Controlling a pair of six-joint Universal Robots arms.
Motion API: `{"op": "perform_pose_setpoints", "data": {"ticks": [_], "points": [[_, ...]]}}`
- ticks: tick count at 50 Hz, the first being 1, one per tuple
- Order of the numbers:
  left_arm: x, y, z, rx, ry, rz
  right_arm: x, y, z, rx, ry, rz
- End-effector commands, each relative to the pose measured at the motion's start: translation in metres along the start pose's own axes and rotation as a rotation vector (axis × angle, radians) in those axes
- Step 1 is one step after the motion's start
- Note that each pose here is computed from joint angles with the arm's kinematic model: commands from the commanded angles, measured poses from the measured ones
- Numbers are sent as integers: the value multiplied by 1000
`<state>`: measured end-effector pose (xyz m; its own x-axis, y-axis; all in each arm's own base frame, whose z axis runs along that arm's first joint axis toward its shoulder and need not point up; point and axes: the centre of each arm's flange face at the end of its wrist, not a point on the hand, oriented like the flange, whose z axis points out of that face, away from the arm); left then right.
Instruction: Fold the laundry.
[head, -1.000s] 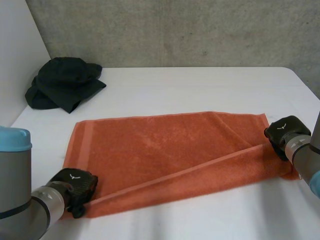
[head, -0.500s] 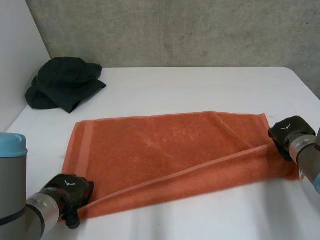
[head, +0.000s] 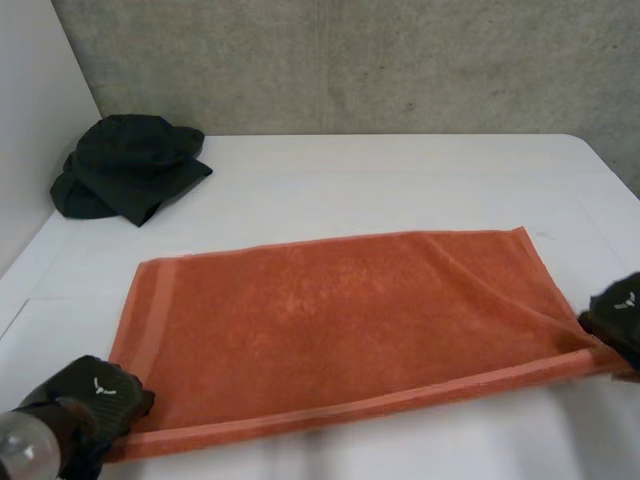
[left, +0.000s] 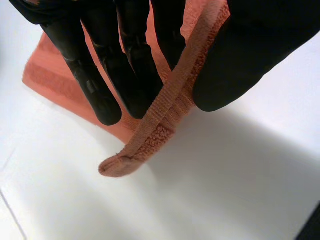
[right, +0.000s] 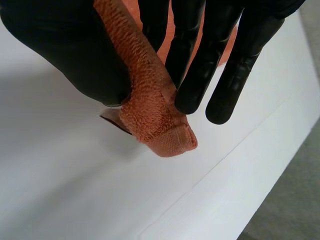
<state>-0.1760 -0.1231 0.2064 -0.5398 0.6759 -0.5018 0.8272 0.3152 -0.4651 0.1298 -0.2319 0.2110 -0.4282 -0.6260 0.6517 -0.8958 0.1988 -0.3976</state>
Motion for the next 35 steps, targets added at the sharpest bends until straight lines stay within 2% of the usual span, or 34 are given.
{"op": "perform_pose_setpoints", "data": {"ticks": [1,6,9,14,20,29,35], "points": [[-15,-11,-2,51,-66,79,14,14,-7,-6,-3,-8],[-37,-31,41,102,-148,52,23,10,6,30,77,20],[-53,-44,73,151,-216,37,24,1,28,78,99,25],[-66,-62,112,213,-283,33,27,-36,62,165,210,-9],[-86,-83,167,269,-395,-15,34,-65,110,180,335,-51],[-82,-101,216,347,-454,-5,38,-84,180,190,393,-55],[-68,-119,214,445,-477,6,47,-96,182,196,471,-9]]}}
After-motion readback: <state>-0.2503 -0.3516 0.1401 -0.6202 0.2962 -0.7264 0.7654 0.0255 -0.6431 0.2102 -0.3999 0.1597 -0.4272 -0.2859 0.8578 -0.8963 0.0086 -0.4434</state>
